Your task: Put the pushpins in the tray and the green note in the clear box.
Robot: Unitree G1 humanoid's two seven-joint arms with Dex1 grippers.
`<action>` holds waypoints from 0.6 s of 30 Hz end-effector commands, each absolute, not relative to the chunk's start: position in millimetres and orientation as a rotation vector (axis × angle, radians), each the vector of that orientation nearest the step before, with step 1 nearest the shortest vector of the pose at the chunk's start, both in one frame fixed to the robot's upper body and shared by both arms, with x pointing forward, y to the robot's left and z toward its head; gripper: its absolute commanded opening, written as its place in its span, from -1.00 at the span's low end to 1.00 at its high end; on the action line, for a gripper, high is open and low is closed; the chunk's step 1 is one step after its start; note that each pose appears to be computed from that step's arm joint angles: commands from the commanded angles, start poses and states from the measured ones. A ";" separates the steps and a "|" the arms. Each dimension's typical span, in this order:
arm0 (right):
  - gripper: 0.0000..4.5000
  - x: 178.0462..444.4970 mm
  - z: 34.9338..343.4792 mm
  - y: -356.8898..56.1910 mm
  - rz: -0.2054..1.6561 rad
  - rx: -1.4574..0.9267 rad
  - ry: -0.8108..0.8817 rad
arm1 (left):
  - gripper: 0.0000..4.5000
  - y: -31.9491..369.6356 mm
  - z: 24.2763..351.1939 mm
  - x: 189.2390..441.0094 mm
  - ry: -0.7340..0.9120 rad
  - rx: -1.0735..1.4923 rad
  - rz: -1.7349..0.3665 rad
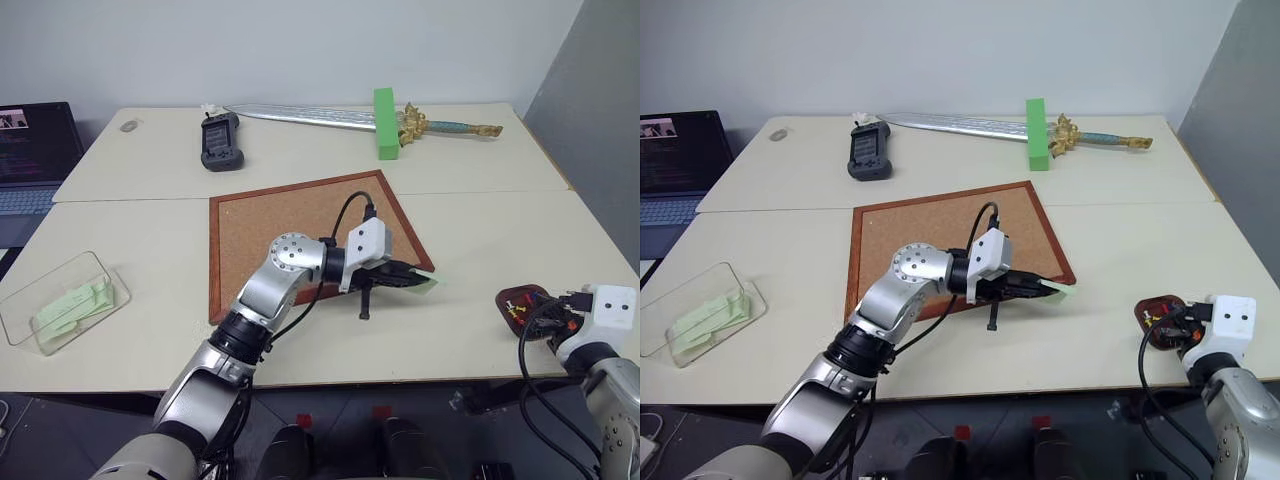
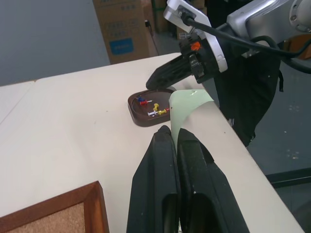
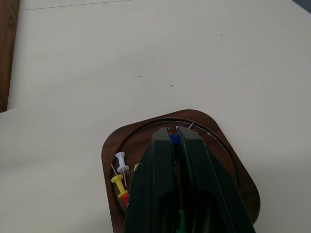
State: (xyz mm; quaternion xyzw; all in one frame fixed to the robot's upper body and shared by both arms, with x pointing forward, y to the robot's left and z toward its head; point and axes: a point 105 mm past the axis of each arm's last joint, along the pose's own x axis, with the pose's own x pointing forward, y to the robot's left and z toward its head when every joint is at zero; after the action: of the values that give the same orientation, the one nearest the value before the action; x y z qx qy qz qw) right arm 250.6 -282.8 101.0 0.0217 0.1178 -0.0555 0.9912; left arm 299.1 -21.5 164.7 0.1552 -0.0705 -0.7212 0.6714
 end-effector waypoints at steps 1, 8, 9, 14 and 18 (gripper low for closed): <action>-1.00 250.3 105.3 -284.8 -0.116 0.053 0.204 | -0.99 -21.2 173.9 298.3 -0.203 0.369 -1.625; -0.32 249.3 101.0 -281.1 -0.113 0.067 0.215 | -1.00 -12.1 171.7 300.3 -0.179 0.368 -1.602; -0.22 249.6 101.5 -281.8 -0.114 0.062 0.215 | -1.00 -11.5 172.1 300.7 -0.176 0.365 -1.599; 0.13 249.9 102.6 -282.8 -0.116 0.052 0.214 | -1.00 -11.1 171.8 300.3 -0.172 0.365 -1.600; 0.13 248.1 102.2 -283.6 -0.115 0.044 0.216 | -1.00 -11.8 172.2 299.7 -0.172 0.364 -1.603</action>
State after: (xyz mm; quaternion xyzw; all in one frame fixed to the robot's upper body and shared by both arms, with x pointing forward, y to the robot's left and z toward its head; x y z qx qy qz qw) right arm 248.5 -282.8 93.9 0.0306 0.1242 -0.0597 0.9900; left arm 303.4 -11.0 160.4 0.1596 -0.0519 -0.7120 0.6818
